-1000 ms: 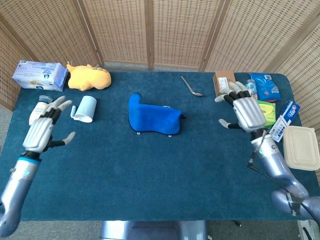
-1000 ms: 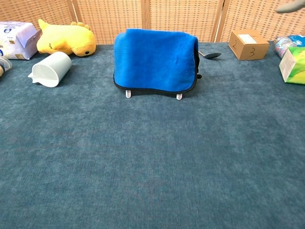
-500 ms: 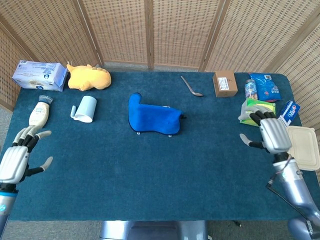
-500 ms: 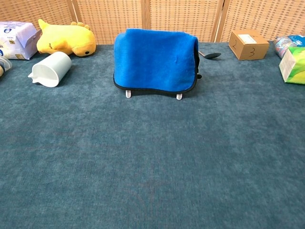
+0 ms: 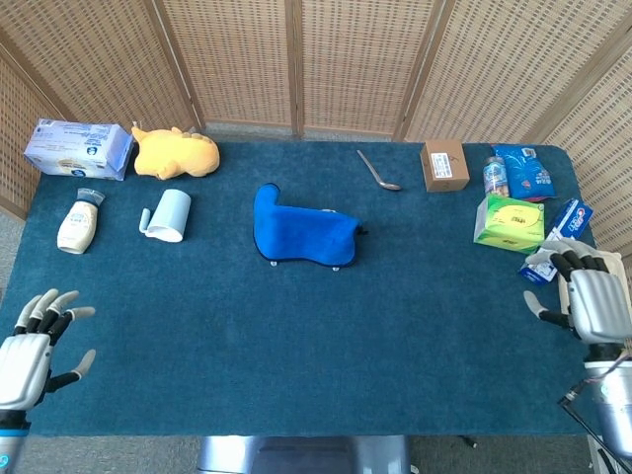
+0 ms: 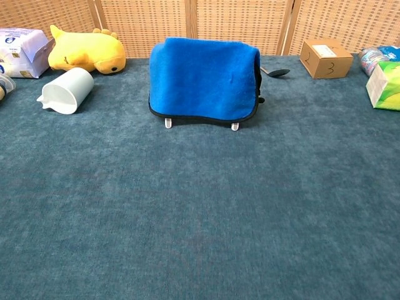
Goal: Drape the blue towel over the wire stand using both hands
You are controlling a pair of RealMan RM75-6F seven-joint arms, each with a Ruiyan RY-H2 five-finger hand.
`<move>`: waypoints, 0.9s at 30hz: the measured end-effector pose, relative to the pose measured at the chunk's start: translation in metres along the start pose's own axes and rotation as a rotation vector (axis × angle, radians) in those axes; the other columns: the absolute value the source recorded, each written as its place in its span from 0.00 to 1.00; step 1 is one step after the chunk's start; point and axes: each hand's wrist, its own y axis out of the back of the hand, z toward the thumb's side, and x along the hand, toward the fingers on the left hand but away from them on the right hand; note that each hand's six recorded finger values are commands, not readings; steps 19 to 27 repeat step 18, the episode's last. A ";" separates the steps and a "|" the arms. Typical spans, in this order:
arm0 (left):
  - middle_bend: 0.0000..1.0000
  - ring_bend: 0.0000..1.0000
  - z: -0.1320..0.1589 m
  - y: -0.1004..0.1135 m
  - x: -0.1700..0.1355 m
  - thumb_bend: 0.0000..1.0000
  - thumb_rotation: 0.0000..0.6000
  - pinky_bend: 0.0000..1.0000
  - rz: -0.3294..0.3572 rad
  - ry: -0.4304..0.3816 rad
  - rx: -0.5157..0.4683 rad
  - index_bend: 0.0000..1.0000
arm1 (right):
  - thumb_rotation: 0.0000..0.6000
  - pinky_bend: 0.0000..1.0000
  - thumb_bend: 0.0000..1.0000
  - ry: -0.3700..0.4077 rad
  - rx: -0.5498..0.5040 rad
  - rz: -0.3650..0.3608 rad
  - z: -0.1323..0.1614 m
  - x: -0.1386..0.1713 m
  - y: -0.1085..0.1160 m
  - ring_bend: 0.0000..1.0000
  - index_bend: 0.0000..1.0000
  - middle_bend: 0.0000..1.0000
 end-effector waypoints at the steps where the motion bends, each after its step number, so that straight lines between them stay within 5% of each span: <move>1: 0.17 0.05 -0.001 0.000 -0.002 0.41 1.00 0.00 0.003 0.005 0.002 0.29 | 1.00 0.18 0.28 -0.012 0.001 0.000 -0.003 0.004 0.001 0.17 0.37 0.26; 27: 0.18 0.08 0.007 0.004 -0.013 0.41 1.00 0.00 0.030 0.006 0.042 0.30 | 1.00 0.18 0.27 -0.034 0.022 0.027 -0.012 0.026 -0.002 0.15 0.35 0.25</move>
